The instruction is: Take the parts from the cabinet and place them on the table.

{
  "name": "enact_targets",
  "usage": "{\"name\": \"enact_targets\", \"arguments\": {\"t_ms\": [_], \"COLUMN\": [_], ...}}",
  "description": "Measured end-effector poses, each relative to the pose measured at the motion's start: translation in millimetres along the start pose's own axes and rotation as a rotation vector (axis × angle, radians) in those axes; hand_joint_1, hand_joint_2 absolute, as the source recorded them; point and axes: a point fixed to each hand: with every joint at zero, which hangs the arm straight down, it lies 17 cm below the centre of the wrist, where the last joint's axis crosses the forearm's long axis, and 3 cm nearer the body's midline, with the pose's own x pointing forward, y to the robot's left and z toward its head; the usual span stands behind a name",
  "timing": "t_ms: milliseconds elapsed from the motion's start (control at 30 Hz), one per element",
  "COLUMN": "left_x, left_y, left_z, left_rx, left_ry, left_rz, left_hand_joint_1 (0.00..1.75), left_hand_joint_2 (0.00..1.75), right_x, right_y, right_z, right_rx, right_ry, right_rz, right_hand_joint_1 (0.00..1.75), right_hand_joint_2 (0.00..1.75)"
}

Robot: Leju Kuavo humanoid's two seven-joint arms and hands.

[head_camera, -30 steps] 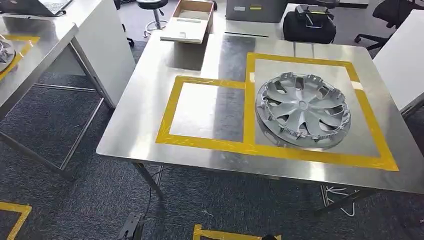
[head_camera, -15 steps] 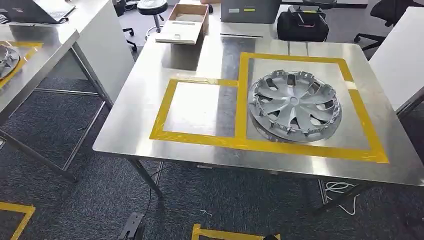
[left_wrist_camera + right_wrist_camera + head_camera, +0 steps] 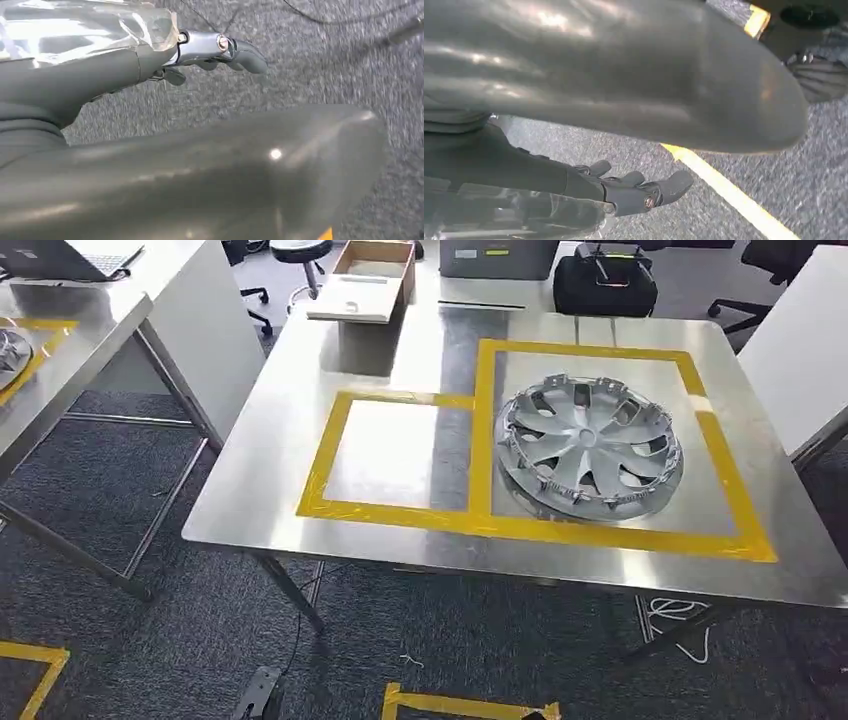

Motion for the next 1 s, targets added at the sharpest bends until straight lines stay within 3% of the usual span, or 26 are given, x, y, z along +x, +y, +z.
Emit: {"name": "enact_targets", "arguments": {"t_ms": [1000], "left_x": [8.6], "left_y": [-3.4], "left_z": [-0.9], "left_rx": [-0.002], "left_ry": [-0.013], "left_rz": [0.0], "left_hand_joint_1": [0.0], "left_hand_joint_2": [0.0], "right_x": [0.2], "right_y": [-0.7], "right_z": [-0.2], "right_rx": [-0.006], "right_ry": [-0.002], "right_rz": [-0.001], "right_hand_joint_1": [0.0], "right_hand_joint_2": [0.0]}}
